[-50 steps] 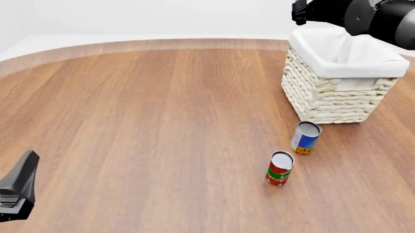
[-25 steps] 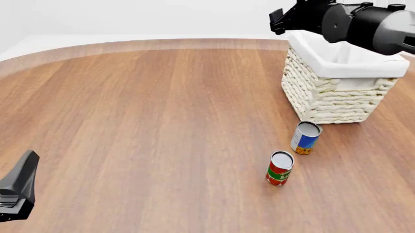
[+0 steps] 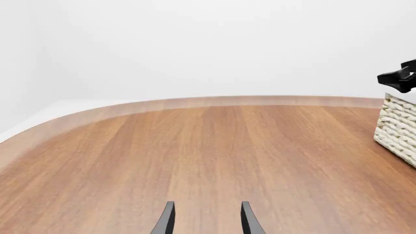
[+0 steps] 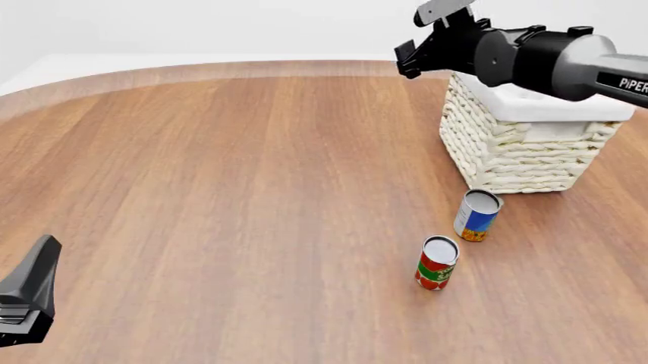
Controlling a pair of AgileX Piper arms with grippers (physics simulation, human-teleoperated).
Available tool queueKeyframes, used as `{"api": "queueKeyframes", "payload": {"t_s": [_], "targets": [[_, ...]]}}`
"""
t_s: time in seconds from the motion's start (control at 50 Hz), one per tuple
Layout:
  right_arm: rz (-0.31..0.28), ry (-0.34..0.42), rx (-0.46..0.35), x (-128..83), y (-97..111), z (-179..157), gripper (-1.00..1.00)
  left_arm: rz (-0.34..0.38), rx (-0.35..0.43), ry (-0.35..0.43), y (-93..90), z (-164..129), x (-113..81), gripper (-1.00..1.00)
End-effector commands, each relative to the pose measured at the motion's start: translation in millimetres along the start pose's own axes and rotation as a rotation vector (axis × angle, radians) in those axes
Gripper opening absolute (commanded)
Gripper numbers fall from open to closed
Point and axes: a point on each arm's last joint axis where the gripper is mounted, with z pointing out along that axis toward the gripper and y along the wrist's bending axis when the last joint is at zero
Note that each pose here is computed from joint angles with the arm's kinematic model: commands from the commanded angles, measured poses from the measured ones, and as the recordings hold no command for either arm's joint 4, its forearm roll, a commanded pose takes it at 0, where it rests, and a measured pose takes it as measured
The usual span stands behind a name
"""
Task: Pick up the alphabet soup and the cream cheese box, and put them in the basket.
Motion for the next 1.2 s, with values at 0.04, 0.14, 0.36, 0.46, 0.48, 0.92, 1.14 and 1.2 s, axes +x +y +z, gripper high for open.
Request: {"api": "queueKeyframes", "payload": {"t_s": [0.04,0.14,0.36,0.46,0.48,0.92,1.14,1.2], "targets": [[-0.008,0.027,-0.04,9.0,17.9,5.0,1.0,0.0,0.0,0.0,0.0,0.0,0.0,1.0],[-0.009,0.03,-0.056,10.7,25.8,5.2,1.0,0.0,0.0,0.0,0.0,0.0,0.0,1.0],[0.017,0.031,-0.076,98.6,60.8,-60.6,1.0,0.0,0.0,0.0,0.0,0.0,0.0,1.0],[0.019,0.054,-0.093,108.6,68.4,-60.1,1.0,0.0,0.0,0.0,0.0,0.0,0.0,1.0],[0.023,0.059,-0.098,112.7,71.1,-61.7,1.0,0.0,0.0,0.0,0.0,0.0,0.0,1.0],[0.104,0.053,-0.062,130.8,63.1,-96.4,1.0,0.0,0.0,0.0,0.0,0.0,0.0,1.0],[0.132,0.043,-0.025,135.6,52.7,-117.1,1.0,0.0,0.0,0.0,0.0,0.0,0.0,1.0],[0.139,0.038,-0.019,135.5,51.4,-123.5,1.0,0.0,0.0,0.0,0.0,0.0,0.0,1.0]]}}
